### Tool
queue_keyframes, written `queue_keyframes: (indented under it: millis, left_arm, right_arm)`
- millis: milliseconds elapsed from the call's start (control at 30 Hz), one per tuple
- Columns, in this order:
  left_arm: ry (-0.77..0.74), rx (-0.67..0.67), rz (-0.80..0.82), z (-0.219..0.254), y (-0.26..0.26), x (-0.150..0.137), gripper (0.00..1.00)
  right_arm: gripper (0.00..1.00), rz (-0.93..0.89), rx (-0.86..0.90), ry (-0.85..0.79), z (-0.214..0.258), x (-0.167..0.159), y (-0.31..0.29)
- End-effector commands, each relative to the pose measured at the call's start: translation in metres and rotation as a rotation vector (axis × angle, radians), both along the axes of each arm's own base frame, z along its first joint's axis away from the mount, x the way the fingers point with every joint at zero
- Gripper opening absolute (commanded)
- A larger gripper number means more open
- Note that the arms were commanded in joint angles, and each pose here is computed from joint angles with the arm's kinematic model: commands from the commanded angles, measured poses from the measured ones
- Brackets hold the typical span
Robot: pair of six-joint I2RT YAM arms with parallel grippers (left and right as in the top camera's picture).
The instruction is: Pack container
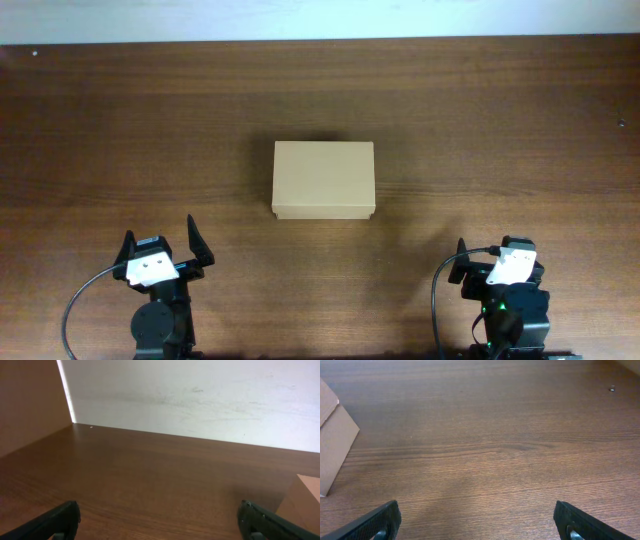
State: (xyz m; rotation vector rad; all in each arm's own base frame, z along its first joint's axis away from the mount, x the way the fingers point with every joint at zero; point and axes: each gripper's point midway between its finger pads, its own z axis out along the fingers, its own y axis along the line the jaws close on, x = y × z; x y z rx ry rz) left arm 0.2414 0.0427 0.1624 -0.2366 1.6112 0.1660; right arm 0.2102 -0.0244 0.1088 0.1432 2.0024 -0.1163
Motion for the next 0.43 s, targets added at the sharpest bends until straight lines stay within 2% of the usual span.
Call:
queue_keyframes:
  millis: [0, 400]
  left_arm:
    - [-0.002, -0.010, -0.011, -0.0005, -0.0021, 0.0000, 1.00]
    - [-0.002, -0.010, -0.011, -0.0005, -0.0021, 0.0000, 1.00]
  right_arm:
    - [0.99, -0.011, 0.003, -0.006, -0.0013, 0.0001, -0.0019]
    - [0.99, -0.011, 0.003, -0.006, -0.0013, 0.0001, -0.0019]
